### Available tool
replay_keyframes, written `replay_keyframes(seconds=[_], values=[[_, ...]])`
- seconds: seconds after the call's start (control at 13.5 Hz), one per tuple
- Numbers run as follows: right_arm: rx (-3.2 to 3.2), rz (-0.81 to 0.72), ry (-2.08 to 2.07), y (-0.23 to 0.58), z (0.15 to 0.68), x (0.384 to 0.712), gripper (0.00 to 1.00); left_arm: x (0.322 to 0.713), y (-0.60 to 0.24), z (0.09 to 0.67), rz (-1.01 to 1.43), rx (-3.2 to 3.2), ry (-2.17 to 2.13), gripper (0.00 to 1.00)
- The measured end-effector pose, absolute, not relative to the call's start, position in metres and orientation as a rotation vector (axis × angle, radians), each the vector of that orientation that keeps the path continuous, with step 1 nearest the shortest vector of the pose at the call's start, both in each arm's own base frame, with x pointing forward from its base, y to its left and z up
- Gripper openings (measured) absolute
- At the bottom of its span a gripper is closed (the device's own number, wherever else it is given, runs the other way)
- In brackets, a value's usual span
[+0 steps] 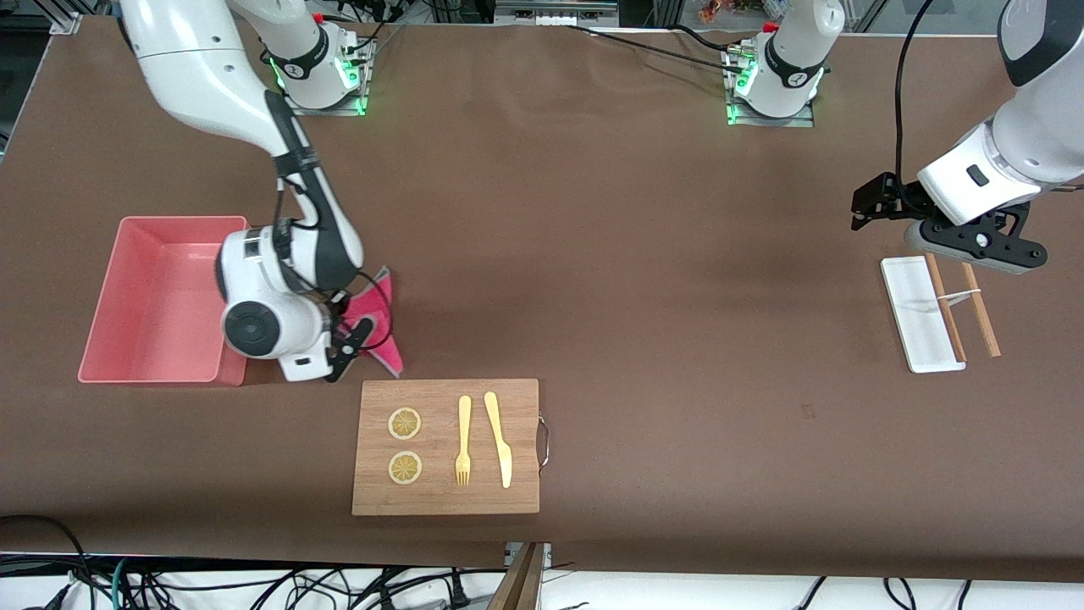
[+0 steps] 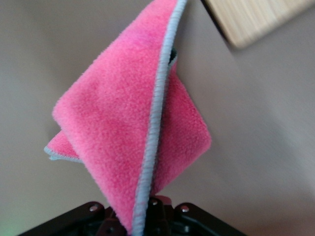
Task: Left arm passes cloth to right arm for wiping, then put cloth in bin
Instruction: 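Wipe the table beside the wooden board with the cloth in the right gripper, then carry the pink cloth over the pink bin with the right gripper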
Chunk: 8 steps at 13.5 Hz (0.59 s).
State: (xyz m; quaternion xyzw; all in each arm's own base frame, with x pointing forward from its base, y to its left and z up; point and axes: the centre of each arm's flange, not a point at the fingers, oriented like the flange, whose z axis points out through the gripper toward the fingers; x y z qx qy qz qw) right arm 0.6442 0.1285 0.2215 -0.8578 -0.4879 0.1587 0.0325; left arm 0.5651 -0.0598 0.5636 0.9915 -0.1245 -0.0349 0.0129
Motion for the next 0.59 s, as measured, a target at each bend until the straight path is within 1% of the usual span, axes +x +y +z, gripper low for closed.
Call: replay_keyframes(seconds=[0.22, 0.37, 0.59], values=[[-2.574, 0.489, -1.596, 0.070, 0.224, 0.653, 0.02, 0.565, -0.060, 0.564, -0.109, 3.090, -0.388, 1.00], [-2.554, 0.484, -1.647, 0.048, 0.232, 0.657, 0.02, 0.565, -0.060, 0.564, -0.109, 3.090, -0.388, 1.00], [-2.562, 0.456, -1.677, 0.045, 0.274, 0.658, 0.02, 0.565, -0.060, 0.564, -0.109, 3.089, -0.388, 1.00]])
